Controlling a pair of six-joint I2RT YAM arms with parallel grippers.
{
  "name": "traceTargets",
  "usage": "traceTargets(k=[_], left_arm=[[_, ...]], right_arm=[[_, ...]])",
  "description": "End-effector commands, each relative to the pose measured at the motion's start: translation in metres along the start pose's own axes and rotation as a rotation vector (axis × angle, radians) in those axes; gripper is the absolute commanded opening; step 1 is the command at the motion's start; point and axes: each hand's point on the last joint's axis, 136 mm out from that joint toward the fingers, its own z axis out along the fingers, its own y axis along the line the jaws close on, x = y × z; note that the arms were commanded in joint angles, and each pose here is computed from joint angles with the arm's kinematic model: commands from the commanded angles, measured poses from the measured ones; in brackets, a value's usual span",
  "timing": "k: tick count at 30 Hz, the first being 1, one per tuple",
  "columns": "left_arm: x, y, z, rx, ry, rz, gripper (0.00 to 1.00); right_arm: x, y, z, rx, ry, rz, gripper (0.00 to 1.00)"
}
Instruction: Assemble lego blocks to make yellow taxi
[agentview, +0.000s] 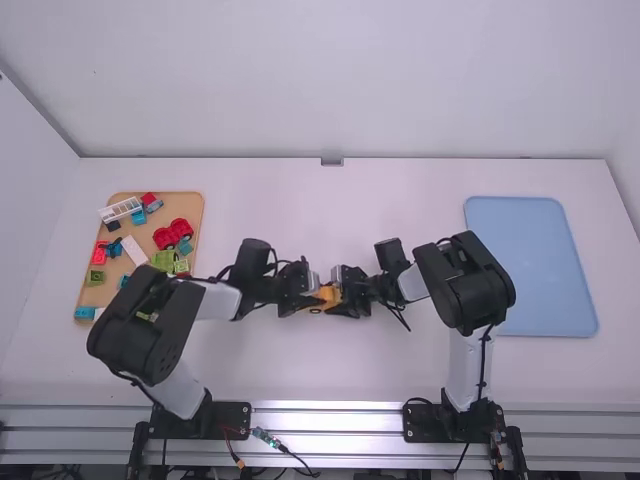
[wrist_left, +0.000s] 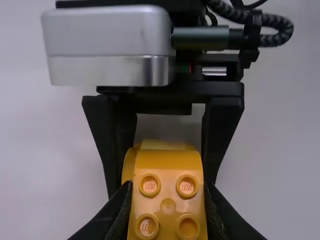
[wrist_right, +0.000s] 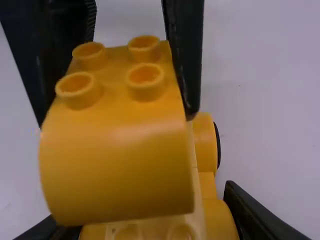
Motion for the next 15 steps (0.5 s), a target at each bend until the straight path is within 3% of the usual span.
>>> traceTargets(k=[1, 15], left_arm=[[-0.0005, -0.0004, 0.003, 0.018, -0.007, 0.013, 0.02], [0.0008, -0.0001, 0.0047, 0.02, -0.015, 0.02, 0.02]], right_arm=[[0.021, 0.0036, -0.0003, 0.018, 0.071, 0.061, 0.0], [0.0177, 0.0079, 0.0063, 0.002, 0.073, 0.04, 0.0]])
